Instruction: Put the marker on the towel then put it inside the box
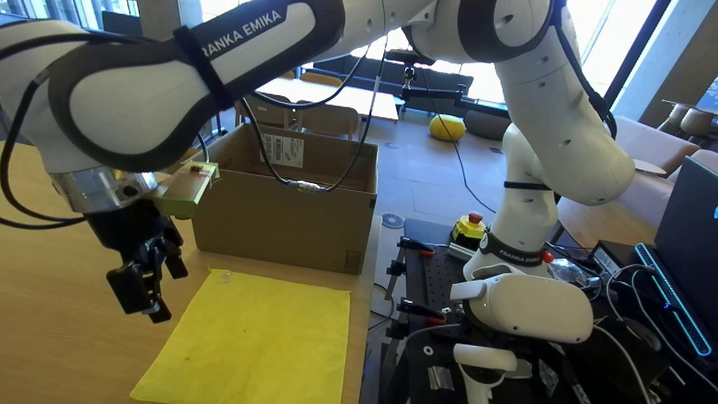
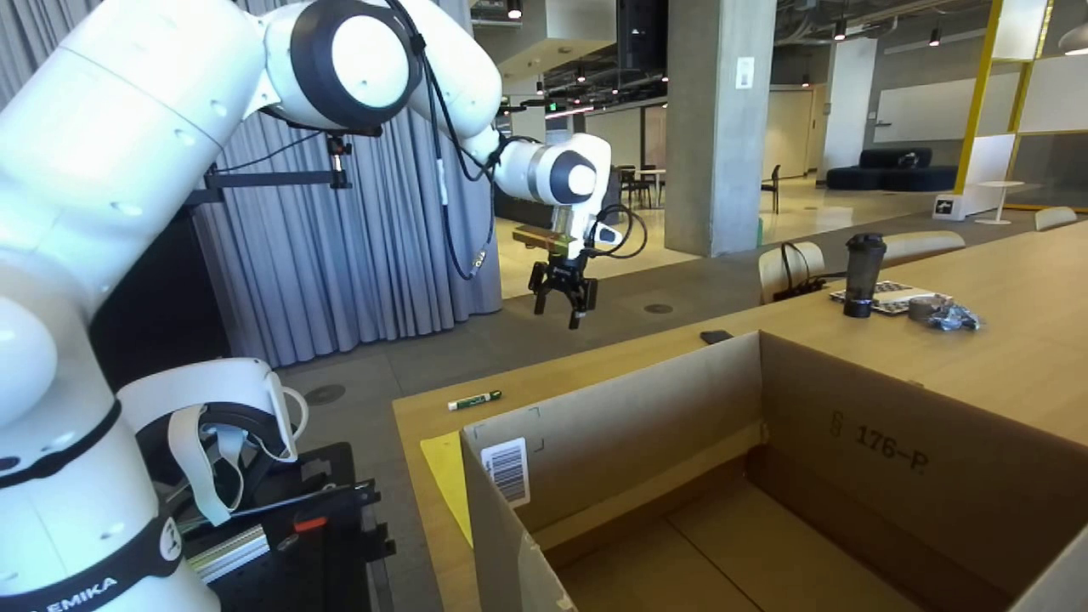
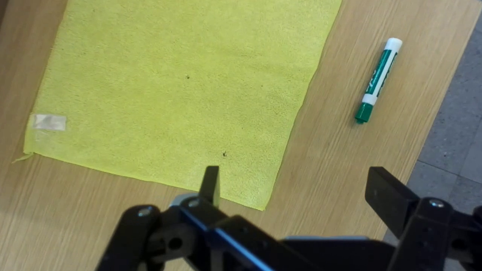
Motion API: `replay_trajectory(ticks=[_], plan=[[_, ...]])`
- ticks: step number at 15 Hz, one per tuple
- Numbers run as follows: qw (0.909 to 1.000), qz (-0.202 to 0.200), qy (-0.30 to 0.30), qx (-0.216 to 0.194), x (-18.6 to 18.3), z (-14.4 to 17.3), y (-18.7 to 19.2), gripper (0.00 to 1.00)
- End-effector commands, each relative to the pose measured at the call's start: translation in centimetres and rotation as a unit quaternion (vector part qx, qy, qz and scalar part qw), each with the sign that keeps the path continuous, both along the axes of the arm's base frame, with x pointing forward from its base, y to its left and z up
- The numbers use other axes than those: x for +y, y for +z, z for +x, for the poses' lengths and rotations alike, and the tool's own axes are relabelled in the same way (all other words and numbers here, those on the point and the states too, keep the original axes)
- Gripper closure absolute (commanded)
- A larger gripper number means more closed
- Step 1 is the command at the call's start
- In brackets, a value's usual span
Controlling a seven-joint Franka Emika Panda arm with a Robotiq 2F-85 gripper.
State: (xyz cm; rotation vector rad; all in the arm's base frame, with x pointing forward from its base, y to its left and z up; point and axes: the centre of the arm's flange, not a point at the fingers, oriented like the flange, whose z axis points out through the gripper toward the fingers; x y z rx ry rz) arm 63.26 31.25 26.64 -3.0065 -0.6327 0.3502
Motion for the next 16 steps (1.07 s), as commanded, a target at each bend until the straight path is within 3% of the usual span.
replay_trajectory(ticks=[1, 8, 16], plan=[[0.9995, 0.013, -0.021, -0.018, 2.9, -0.8, -2.7, 0.0], [0.998, 0.023, -0.055, -0.021, 9.6, -5.2, -6.4, 0.0], [0.9983, 0.014, -0.056, 0.006, 14.8, -13.8, -10.1, 0.0]])
